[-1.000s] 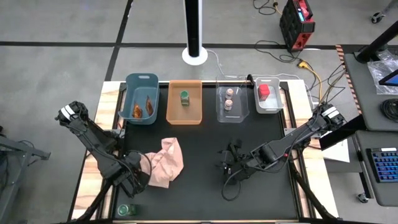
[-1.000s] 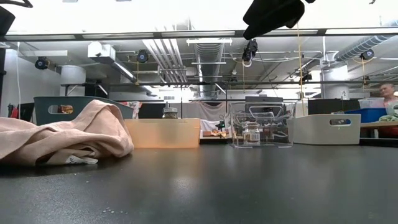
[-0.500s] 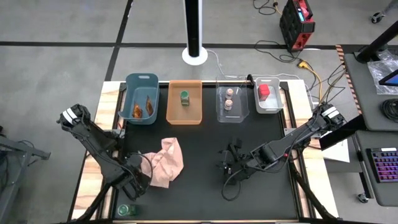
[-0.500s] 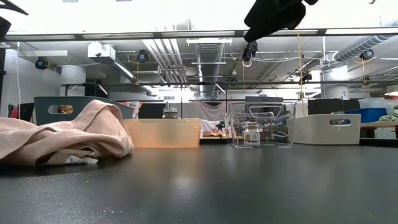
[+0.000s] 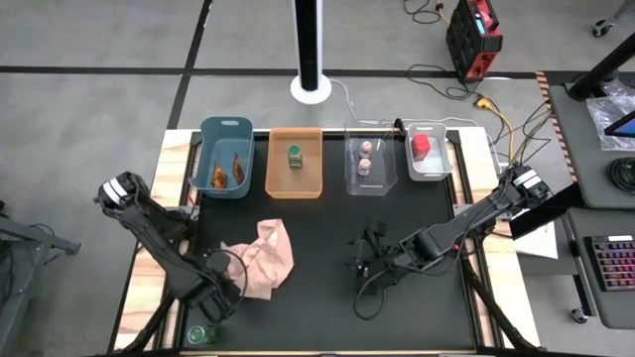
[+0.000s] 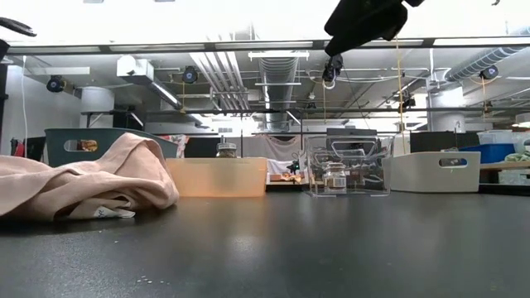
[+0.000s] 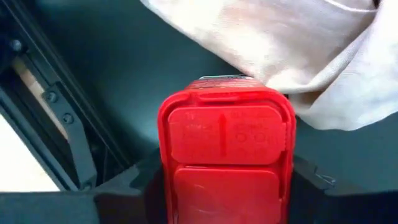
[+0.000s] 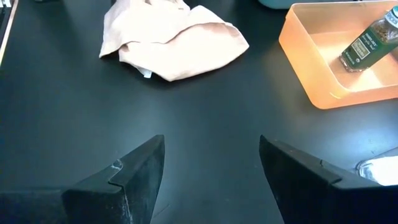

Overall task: Sort spices by type
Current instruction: Put the red seasoning can into the white bin

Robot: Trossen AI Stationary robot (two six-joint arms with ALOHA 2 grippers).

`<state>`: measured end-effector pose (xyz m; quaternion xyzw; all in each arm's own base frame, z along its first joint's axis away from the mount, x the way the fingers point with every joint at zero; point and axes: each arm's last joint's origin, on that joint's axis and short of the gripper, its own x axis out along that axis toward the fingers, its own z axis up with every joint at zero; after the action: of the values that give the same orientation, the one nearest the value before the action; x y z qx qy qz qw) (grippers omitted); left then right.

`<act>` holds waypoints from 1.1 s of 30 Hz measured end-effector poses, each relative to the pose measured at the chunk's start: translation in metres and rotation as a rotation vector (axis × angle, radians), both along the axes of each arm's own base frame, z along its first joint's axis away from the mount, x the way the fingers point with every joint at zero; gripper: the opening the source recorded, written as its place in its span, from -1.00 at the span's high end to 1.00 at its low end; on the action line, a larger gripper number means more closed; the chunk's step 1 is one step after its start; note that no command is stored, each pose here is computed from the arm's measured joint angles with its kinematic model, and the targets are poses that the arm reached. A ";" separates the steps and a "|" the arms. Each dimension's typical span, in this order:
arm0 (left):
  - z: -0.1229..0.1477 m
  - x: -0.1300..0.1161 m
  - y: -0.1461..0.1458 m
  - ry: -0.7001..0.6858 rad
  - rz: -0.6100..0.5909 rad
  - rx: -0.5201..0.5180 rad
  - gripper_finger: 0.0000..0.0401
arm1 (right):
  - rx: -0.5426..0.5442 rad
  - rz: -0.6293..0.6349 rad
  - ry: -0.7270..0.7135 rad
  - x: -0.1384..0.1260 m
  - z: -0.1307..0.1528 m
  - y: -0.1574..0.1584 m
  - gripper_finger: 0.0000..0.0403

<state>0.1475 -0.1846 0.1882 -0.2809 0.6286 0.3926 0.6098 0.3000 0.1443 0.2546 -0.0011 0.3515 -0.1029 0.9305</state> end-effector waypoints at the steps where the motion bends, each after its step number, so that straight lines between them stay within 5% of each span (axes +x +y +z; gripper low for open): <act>1: 0.003 -0.001 0.000 -0.004 -0.006 0.003 0.04 | 0.000 0.001 -0.001 0.000 0.000 0.000 -0.26; 6: 0.034 -0.001 -0.010 -0.069 -0.108 0.023 0.04 | -0.044 0.091 -0.041 0.000 -0.005 0.012 -0.20; 10: 0.068 0.014 -0.029 -0.282 -0.257 0.058 0.04 | -0.091 0.219 -0.160 0.010 -0.014 0.033 -0.16; 17: 0.108 0.058 -0.066 -0.570 -0.558 0.319 0.04 | -0.160 0.315 -0.367 0.046 -0.025 0.062 -0.23; 25: 0.109 0.089 -0.100 -0.533 -0.756 0.577 0.04 | -0.189 0.334 -0.424 0.079 -0.020 0.083 -0.55; 33: 0.102 0.108 -0.124 -0.518 -0.852 0.646 0.04 | -0.211 0.384 -0.427 0.098 -0.020 0.087 -0.69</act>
<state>0.2556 -0.3085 0.2905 0.1092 0.3656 0.2035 0.9017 0.3983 0.2313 0.2349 -0.1425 0.1289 0.0411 0.9805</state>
